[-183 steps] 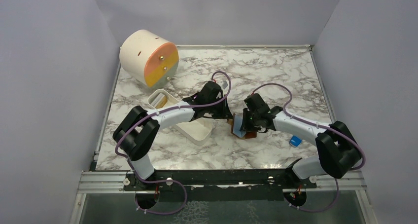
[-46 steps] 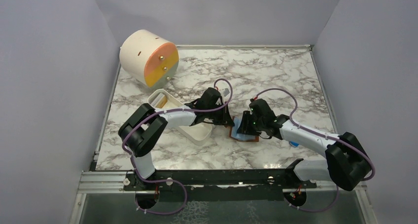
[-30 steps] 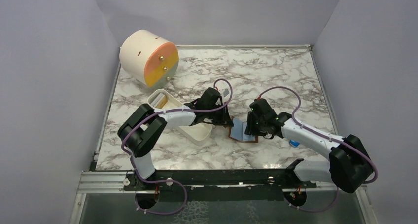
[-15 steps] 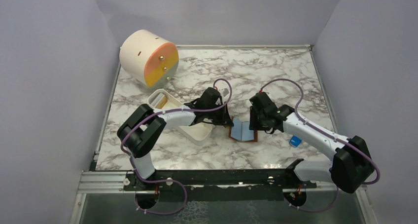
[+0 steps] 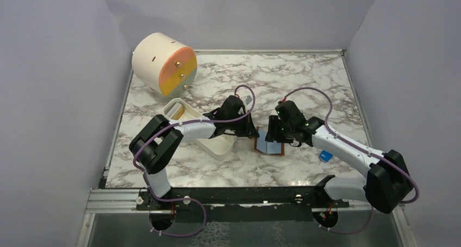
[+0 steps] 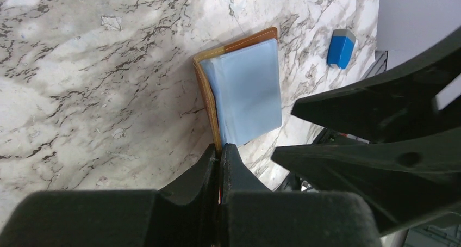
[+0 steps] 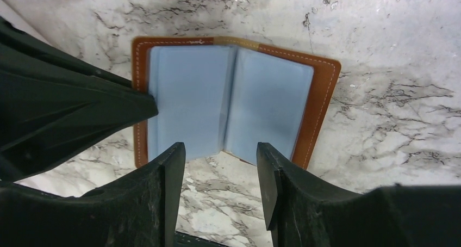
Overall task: Put the credit cards into the card holder
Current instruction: Open the card holder at the center of the board, then pick up the credit card from the storage box.
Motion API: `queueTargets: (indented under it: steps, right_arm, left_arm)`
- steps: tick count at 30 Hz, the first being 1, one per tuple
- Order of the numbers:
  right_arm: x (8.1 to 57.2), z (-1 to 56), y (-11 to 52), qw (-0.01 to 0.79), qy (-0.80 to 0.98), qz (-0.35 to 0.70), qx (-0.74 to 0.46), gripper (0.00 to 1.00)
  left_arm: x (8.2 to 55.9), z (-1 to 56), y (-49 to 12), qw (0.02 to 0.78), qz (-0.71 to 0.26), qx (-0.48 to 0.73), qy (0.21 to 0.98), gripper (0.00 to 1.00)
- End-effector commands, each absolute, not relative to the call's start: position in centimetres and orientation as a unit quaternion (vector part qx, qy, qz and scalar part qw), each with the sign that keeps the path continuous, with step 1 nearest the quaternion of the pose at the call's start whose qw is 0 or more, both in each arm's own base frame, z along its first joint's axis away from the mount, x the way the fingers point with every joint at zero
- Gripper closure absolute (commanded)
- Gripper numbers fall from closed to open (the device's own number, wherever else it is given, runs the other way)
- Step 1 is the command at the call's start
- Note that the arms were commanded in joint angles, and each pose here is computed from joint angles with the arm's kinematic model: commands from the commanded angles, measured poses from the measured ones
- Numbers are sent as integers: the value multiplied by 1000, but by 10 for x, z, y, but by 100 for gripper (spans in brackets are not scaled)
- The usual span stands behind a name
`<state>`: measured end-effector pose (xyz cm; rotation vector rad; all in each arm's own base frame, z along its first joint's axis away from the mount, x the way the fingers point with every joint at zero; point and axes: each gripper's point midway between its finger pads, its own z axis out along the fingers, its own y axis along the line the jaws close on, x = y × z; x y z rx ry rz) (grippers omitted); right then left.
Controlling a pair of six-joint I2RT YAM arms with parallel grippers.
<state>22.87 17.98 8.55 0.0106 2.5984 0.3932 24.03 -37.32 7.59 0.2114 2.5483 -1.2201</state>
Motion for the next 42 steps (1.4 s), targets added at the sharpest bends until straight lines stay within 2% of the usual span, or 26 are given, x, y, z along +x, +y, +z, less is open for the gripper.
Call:
queueTargets:
  steps: [1, 6, 9, 12, 14, 15, 23, 35, 39, 42]
  right_arm:
    - [238, 79, 191, 262, 951, 161, 8, 47]
    - [247, 63, 196, 261, 952, 157, 10, 45]
    - [250, 51, 197, 252, 956, 149, 7, 45]
    - [250, 40, 198, 238, 961, 138, 6, 45]
    - [251, 38, 198, 238, 961, 139, 4, 45]
    - [250, 37, 198, 238, 961, 140, -1, 45]
    - [248, 28, 193, 229, 966, 120, -15, 45]
    - [246, 22, 189, 203, 976, 83, -14, 45]
    - [248, 32, 194, 206, 974, 93, -18, 45]
    - [249, 42, 203, 208, 971, 115, -25, 45]
  left_arm:
    - [249, 84, -377, 179, -431, 62, 882, 97]
    - [253, 82, -366, 195, -408, 48, 891, 66]
    - [262, 91, -355, 219, -383, 45, 896, 54]
    - [277, 100, -340, 239, -359, 38, 902, 46]
    - [289, 109, -329, 253, -346, 33, 903, 34]
    - [294, 112, -322, 261, -337, 33, 904, 32]
    - [327, 138, -272, 306, -255, 63, 915, 31]
    - [335, 147, -182, 336, -89, 98, 932, 34]
    - [345, 155, -149, 359, -18, 106, 927, 44]
    - [353, 157, -127, 366, 11, 107, 924, 46]
